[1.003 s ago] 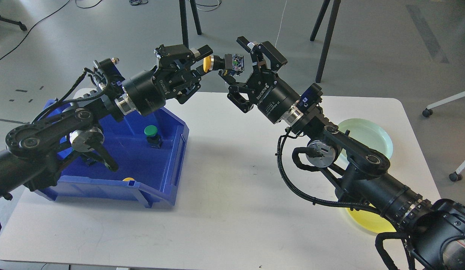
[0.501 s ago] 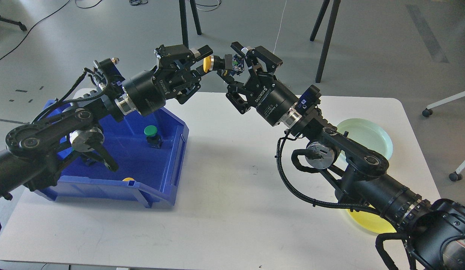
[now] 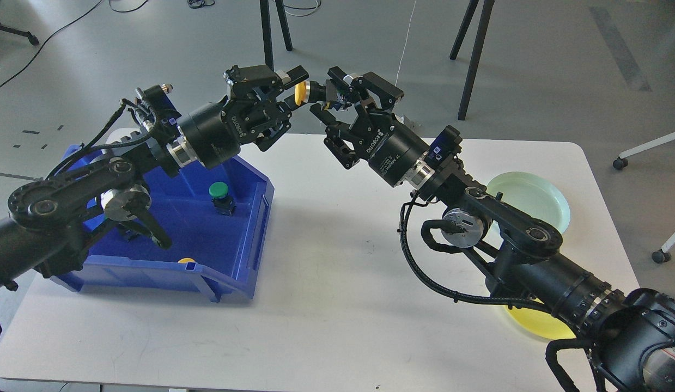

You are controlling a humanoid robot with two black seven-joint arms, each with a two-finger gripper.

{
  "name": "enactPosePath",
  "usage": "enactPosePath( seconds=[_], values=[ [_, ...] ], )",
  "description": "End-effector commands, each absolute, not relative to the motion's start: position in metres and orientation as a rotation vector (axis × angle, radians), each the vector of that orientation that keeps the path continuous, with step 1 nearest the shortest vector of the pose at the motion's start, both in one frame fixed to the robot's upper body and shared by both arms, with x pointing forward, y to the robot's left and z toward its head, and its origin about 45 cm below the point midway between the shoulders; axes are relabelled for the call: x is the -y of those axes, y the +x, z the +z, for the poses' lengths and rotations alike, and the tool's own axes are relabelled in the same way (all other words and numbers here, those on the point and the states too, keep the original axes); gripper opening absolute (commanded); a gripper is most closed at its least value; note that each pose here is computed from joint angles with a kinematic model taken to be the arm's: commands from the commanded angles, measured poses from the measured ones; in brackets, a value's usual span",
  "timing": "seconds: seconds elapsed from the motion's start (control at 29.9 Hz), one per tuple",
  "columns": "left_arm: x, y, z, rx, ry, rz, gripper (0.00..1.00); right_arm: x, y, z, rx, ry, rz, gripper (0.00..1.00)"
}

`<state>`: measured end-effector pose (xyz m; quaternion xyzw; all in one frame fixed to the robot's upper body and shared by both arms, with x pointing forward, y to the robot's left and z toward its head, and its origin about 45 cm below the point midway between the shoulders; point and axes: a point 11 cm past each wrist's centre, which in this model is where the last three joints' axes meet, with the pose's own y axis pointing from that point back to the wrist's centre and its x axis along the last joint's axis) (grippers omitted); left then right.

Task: Pass button and place on color plate
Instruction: 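Grasp the yellow button with the right gripper from the left gripper, then open the left gripper and pull the right gripper away with button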

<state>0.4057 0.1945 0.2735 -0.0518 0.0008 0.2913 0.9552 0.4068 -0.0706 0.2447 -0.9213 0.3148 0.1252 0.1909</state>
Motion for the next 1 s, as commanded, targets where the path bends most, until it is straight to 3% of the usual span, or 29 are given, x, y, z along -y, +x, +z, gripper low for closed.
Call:
enactPosePath(
  seconds=[0.0, 0.3, 0.53, 0.6, 0.8, 0.97],
  values=[
    [-0.1944, 0.4057, 0.2736, -0.002, -0.106, 0.591, 0.22, 0.0718, 0.4076, 0.2451, -0.892, -2.582, 0.352, 0.37],
    [-0.1923, 0.4039, 0.2733, -0.001, -0.104, 0.583, 0.23, 0.0725, 0.4085, 0.2462, -0.899, -2.576, 0.35, 0.09],
    [-0.192, 0.4033, 0.2726, -0.001, -0.103, 0.581, 0.26, 0.0737, 0.4094, 0.2447, -0.918, -2.574, 0.349, 0.07],
    [-0.1914, 0.4032, 0.2726, -0.002, -0.104, 0.58, 0.31, 0.0739, 0.4096, 0.245, -0.919, -2.573, 0.349, 0.06],
    [-0.1916, 0.4032, 0.2724, -0.003, -0.105, 0.581, 0.62, 0.0742, 0.4098, 0.2446, -0.921, -2.573, 0.349, 0.05],
    [-0.1916, 0.4032, 0.2724, -0.003, -0.105, 0.581, 0.67, 0.0744, 0.4096, 0.244, -0.922, -2.573, 0.351, 0.04]
  ],
)
